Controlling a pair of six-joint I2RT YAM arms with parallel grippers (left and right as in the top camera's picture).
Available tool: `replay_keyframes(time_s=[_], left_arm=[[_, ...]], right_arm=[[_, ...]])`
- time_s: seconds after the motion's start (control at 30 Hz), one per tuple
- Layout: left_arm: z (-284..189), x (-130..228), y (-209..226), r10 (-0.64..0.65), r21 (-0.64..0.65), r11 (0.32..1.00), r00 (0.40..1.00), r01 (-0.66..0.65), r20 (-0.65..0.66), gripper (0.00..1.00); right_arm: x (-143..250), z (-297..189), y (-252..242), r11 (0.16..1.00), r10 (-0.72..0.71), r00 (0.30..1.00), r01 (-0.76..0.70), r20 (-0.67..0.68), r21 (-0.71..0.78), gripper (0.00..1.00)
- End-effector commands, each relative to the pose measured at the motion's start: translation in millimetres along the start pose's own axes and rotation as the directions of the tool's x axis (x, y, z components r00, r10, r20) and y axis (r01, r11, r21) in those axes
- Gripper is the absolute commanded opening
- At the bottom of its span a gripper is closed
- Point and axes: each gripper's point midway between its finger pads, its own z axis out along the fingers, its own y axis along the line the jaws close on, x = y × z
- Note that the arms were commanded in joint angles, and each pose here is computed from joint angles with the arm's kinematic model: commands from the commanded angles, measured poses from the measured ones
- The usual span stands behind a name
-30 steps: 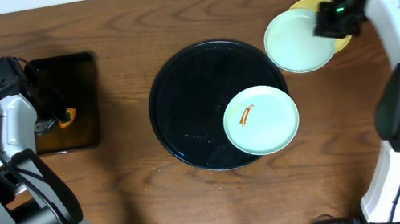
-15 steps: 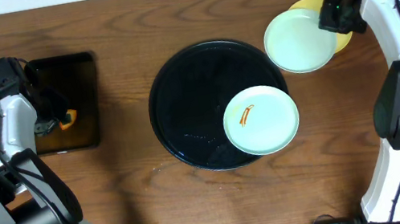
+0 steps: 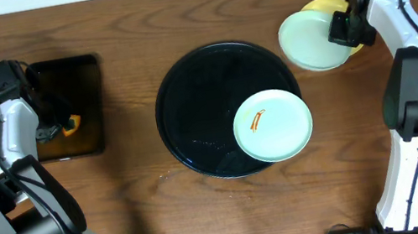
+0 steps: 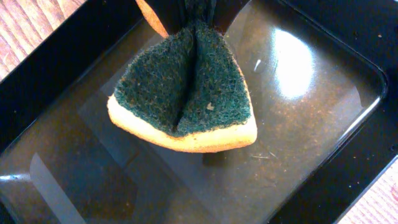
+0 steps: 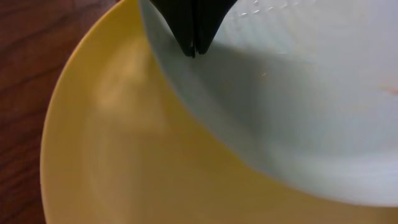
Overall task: Clean dirty plates on tray and stack at the side
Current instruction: 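Place the green plate on top of the yellow plate and release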
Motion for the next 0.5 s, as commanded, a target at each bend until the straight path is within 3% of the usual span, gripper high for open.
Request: replay_keyframes(time_s=[0.0,0.47], left_arm=[[3,5,7,0.008,-0.021,1.000,1.000,-0.009,-0.013,0.09],[3,5,7,0.008,-0.021,1.000,1.000,-0.009,-0.014,0.09]], right_arm=[[-8,1,-17,0.998,0.028,0.999,-0.029,0.021,0.048,0.01],[-38,-57,-37,0.993,0.052,0.997,-0.058,0.061,0.107,0.01]])
